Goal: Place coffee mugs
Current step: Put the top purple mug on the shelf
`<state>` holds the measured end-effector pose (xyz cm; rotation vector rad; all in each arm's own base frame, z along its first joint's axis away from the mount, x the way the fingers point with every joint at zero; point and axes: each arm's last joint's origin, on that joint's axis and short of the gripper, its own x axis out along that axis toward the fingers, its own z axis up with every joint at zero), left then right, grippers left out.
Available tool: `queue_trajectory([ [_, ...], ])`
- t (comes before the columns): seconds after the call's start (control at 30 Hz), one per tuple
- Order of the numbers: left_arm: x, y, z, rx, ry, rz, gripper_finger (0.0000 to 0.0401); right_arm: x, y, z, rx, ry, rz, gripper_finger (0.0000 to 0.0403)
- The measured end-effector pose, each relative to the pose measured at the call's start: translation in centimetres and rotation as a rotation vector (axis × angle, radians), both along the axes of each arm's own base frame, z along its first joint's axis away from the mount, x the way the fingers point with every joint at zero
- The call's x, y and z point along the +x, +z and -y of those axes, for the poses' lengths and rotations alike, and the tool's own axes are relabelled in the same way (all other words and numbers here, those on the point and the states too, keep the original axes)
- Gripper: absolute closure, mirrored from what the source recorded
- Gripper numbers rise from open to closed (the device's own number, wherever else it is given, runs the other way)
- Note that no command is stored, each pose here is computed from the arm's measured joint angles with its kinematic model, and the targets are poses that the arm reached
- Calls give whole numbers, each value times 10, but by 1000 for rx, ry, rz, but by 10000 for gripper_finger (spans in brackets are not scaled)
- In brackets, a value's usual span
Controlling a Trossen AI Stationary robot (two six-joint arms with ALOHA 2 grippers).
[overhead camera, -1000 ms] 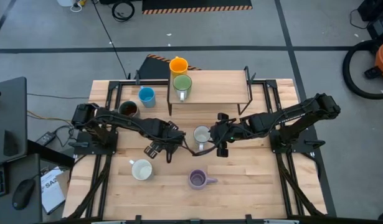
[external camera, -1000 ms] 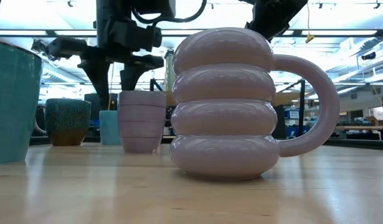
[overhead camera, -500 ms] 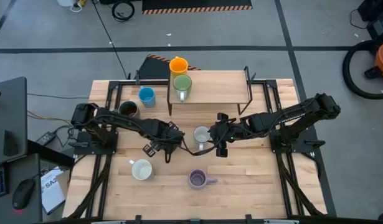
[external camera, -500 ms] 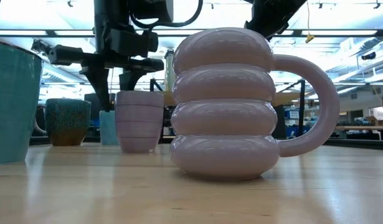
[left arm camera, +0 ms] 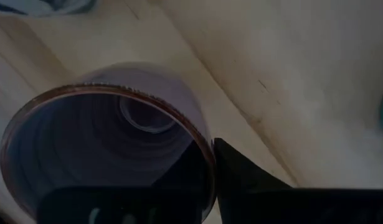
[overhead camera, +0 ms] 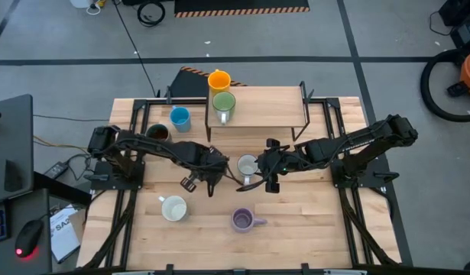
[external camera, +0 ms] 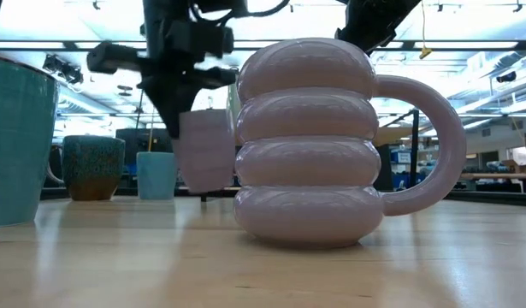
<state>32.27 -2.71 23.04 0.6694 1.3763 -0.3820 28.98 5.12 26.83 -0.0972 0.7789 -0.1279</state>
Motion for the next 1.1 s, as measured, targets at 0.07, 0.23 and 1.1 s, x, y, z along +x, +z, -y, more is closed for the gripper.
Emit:
queue_trajectory([
  [0.07,2,8,-2,-27,16,10,380,0,0,0,-5,5,-2,202],
  [0.23,10,34,-7,-71,9,58,380,-3,0,1,-55,10,-25,202],
  [1.1,60,124,-41,-4,-53,489,380,-84,26,18,-97,-248,128,202],
])
